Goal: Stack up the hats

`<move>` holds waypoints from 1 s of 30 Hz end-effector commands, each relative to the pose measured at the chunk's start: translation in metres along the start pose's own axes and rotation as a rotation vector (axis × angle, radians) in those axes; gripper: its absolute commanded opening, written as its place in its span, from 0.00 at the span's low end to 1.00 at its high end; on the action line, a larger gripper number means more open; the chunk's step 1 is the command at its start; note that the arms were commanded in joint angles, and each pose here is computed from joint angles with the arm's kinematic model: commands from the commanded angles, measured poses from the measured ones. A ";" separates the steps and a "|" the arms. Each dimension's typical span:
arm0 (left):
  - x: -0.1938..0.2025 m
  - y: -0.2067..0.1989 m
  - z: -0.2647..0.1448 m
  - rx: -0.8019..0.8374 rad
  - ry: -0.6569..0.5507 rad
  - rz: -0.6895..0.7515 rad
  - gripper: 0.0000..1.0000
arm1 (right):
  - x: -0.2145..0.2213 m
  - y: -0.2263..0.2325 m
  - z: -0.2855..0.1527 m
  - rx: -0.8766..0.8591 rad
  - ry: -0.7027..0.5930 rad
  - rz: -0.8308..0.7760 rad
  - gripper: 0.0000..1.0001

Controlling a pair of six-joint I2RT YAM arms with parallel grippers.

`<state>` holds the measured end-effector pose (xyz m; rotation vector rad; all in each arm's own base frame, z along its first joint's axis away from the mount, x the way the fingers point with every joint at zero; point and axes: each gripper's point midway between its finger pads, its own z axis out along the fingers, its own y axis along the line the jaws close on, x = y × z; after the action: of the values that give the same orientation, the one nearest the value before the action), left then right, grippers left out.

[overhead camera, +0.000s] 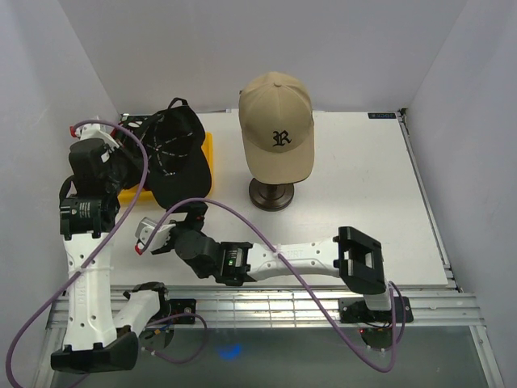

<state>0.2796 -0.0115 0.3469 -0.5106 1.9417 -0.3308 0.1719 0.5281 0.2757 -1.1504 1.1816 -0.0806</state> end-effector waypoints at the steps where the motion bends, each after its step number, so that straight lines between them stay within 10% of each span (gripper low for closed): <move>1: -0.005 -0.007 -0.010 0.033 -0.039 0.010 0.00 | -0.015 -0.024 0.009 0.107 -0.024 0.026 0.96; 15: -0.003 -0.011 -0.018 0.042 -0.046 0.039 0.00 | -0.019 -0.063 0.025 0.231 -0.003 0.008 0.54; 22: -0.014 -0.023 -0.021 0.081 -0.065 0.040 0.00 | -0.030 -0.073 0.025 0.203 -0.014 0.061 0.08; 30: -0.042 -0.047 -0.031 0.162 -0.126 0.044 0.12 | -0.041 -0.089 0.004 0.105 -0.011 0.218 0.08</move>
<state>0.2749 -0.0238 0.3679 -0.4474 1.9147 -0.3605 0.2078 0.5278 0.3131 -1.0427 1.2302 -0.1381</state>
